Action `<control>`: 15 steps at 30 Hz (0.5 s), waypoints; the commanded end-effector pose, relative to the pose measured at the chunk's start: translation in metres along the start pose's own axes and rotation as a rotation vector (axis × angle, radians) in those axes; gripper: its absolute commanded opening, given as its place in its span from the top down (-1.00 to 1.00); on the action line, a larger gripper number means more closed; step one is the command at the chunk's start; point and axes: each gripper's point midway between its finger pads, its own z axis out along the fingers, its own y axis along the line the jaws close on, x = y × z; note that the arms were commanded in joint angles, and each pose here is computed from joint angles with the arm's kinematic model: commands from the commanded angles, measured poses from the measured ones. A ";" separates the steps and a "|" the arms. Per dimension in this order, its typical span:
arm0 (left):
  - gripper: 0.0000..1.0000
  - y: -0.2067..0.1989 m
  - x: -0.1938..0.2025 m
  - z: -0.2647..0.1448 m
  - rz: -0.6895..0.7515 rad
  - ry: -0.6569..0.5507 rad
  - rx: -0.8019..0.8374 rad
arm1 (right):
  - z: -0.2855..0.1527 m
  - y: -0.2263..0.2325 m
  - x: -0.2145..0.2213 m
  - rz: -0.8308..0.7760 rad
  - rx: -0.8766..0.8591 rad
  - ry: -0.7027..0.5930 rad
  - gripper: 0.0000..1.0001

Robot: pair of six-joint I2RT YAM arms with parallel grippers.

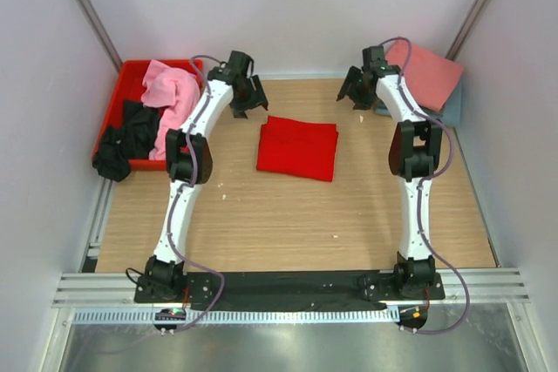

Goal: Fold and stack the t-shirts
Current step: Fold the tshirt

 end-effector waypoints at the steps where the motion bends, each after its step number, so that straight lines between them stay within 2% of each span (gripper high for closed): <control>1: -0.48 -0.013 -0.036 -0.040 -0.050 -0.026 0.181 | -0.073 0.014 -0.010 0.010 0.019 -0.040 -0.36; 2: -0.49 -0.008 -0.031 -0.040 -0.041 -0.015 0.165 | -0.081 0.013 -0.012 0.003 0.036 -0.083 -0.38; 3: -0.49 -0.020 -0.039 -0.066 -0.017 -0.060 0.200 | -0.095 0.017 -0.013 -0.005 0.022 -0.121 -0.41; 4: -0.49 -0.020 -0.037 -0.072 -0.002 -0.066 0.198 | -0.092 0.013 0.001 -0.007 0.021 -0.120 -0.41; 5: -0.48 -0.015 -0.029 -0.074 0.024 -0.060 0.166 | -0.121 0.025 -0.004 -0.014 -0.021 -0.169 -0.42; 6: -0.48 -0.020 -0.032 -0.096 0.035 -0.094 0.166 | -0.126 0.032 -0.002 -0.024 -0.050 -0.187 -0.42; 7: -0.46 -0.014 -0.023 -0.097 0.044 -0.081 0.139 | -0.122 0.035 0.021 -0.045 -0.056 -0.147 -0.42; 9: -0.45 -0.019 -0.012 -0.108 0.087 -0.103 0.120 | -0.133 0.052 0.036 -0.073 -0.122 -0.140 -0.41; 10: -0.44 -0.018 -0.002 -0.118 0.099 -0.099 0.114 | -0.126 0.057 0.062 -0.098 -0.133 -0.089 -0.42; 13: -0.42 -0.025 0.028 -0.121 0.127 -0.080 0.127 | -0.115 0.057 0.097 -0.100 -0.177 -0.014 -0.41; 14: -0.41 -0.032 0.034 -0.120 0.121 -0.083 0.152 | -0.113 0.062 0.105 -0.079 -0.212 0.006 -0.38; 15: -0.39 -0.036 0.044 -0.118 0.117 -0.058 0.179 | -0.112 0.079 0.111 -0.084 -0.319 0.021 -0.33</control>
